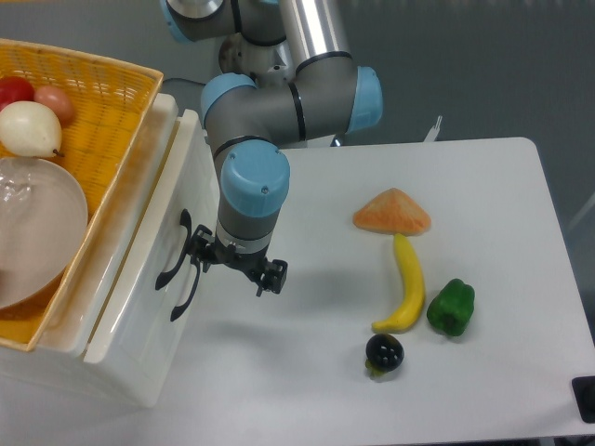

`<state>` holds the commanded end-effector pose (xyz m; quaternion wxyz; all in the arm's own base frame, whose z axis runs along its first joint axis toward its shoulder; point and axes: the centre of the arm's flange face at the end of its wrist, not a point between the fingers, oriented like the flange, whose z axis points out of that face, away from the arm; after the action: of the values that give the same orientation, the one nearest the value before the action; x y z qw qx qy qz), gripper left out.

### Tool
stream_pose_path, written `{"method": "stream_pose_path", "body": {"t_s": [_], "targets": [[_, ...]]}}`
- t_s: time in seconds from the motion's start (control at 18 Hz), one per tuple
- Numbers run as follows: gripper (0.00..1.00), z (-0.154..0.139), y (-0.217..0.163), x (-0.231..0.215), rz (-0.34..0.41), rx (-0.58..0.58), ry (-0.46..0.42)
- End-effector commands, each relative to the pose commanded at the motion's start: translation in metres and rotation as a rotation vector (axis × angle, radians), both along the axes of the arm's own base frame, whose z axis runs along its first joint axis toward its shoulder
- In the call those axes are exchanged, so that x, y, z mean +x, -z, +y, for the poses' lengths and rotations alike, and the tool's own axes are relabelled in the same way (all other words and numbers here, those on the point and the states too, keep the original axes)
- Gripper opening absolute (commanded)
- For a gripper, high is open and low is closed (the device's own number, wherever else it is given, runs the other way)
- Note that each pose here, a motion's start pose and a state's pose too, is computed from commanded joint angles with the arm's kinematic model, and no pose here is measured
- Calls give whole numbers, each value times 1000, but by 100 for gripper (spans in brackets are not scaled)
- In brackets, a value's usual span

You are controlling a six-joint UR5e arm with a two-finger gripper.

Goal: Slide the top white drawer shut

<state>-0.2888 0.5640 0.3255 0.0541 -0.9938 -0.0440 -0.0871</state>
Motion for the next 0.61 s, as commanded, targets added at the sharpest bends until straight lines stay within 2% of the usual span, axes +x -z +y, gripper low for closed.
{"method": "stream_pose_path", "body": {"t_s": [0.61], "targets": [[100,3,-1,4,1,3,8]]}}
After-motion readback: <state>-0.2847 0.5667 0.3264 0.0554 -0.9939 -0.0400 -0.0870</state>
